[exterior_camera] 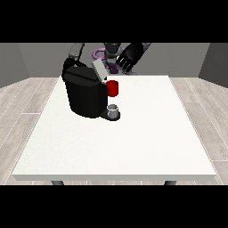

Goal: Insert the coffee pod into the coffee machine and close the lid

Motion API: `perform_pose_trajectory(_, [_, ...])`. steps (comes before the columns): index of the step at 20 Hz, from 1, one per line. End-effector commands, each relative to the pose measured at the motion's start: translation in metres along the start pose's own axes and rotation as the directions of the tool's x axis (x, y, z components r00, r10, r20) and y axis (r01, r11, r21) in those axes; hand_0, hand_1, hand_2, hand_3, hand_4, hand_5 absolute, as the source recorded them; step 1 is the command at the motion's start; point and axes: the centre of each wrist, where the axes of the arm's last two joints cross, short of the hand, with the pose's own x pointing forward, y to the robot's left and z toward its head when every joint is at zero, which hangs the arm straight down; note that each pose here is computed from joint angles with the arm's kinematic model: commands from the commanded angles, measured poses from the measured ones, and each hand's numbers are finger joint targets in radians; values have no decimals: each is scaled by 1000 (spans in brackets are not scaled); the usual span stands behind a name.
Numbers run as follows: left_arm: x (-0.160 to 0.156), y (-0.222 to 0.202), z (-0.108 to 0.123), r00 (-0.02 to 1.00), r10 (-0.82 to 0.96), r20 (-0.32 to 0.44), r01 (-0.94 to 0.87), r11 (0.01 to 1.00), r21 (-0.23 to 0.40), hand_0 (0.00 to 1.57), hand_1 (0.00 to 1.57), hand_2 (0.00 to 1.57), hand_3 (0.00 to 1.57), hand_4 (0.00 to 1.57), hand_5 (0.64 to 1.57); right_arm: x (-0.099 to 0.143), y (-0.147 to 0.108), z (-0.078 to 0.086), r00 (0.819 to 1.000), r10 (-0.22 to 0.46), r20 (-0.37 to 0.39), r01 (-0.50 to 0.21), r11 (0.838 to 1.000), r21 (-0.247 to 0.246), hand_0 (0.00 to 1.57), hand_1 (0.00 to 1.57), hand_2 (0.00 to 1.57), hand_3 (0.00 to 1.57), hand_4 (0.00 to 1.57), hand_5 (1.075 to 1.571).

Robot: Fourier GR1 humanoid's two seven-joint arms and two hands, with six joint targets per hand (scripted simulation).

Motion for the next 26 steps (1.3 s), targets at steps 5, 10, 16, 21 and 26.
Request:
perform_pose_trajectory(5, [-4,25,4,998,-1,-68,4,999,44,1222,1222,1288,1238,475,1571,18,-5,1,999,-14,30,14,1000,-1,0,0,0,0,269,1571])
perform_pose_trajectory(10, [39,53,-1,999,-30,11,29,995,91,1258,1258,1299,1245,494,1571,45,-28,-30,993,-12,117,16,999,-40,0,0,0,0,0,1571])
perform_pose_trajectory(16, [41,50,-3,997,-66,37,63,995,82,1175,1175,1242,1216,464,1571,34,-13,-22,996,9,94,-3,998,-62,0,0,0,0,100,1571])
perform_pose_trajectory(21, [27,43,-3,999,-41,20,39,995,93,1239,1239,1286,1222,429,1571,34,-29,-22,996,11,93,-6,999,-52,0,0,0,0,161,1571])
perform_pose_trajectory(26, [34,47,-6,999,-44,25,42,998,57,1187,1187,1230,1196,441,1571,38,-11,-23,995,-1,95,8,998,-66,0,0,0,0,33,1571])
